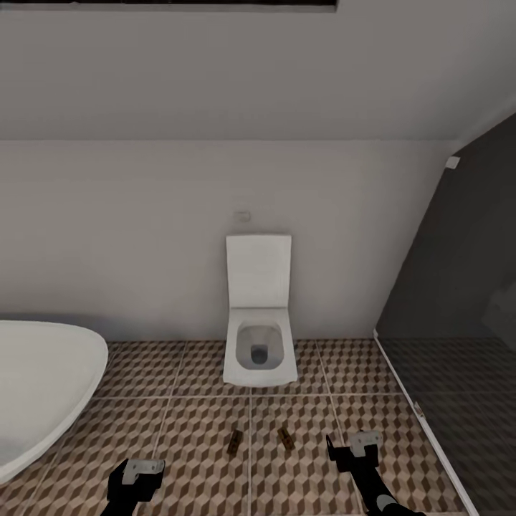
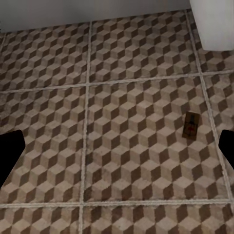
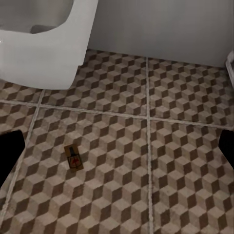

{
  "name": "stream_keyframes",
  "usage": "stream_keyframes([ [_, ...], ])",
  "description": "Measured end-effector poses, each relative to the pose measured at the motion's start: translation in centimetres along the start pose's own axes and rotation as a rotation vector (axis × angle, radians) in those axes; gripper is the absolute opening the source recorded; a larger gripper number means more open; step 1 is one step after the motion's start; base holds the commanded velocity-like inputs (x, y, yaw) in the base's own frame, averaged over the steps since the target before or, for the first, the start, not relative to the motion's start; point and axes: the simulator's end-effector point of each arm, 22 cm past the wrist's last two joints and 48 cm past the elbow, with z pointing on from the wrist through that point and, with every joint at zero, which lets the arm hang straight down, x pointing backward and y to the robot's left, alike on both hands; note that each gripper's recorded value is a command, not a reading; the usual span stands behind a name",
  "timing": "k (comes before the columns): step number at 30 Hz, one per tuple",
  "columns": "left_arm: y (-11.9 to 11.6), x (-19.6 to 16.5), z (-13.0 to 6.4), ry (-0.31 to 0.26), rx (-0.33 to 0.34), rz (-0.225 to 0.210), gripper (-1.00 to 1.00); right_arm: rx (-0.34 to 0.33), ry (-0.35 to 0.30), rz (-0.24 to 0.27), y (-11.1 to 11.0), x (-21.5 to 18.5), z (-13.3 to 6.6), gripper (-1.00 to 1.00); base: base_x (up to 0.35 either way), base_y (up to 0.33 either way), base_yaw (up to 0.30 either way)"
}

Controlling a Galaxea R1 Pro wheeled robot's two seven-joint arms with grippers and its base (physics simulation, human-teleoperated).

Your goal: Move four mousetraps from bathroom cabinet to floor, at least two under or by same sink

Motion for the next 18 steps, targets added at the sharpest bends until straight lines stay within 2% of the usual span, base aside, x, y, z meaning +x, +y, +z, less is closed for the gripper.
stream_keyframes([
  [18, 0.4, -2.7, -1.8, -0.027, -0.003, -0.002, 1.00, 0.004, -0.027, 0.000, -0.4, -2.9, -1.7, 1.00, 0.000, 0.000, 0.000],
])
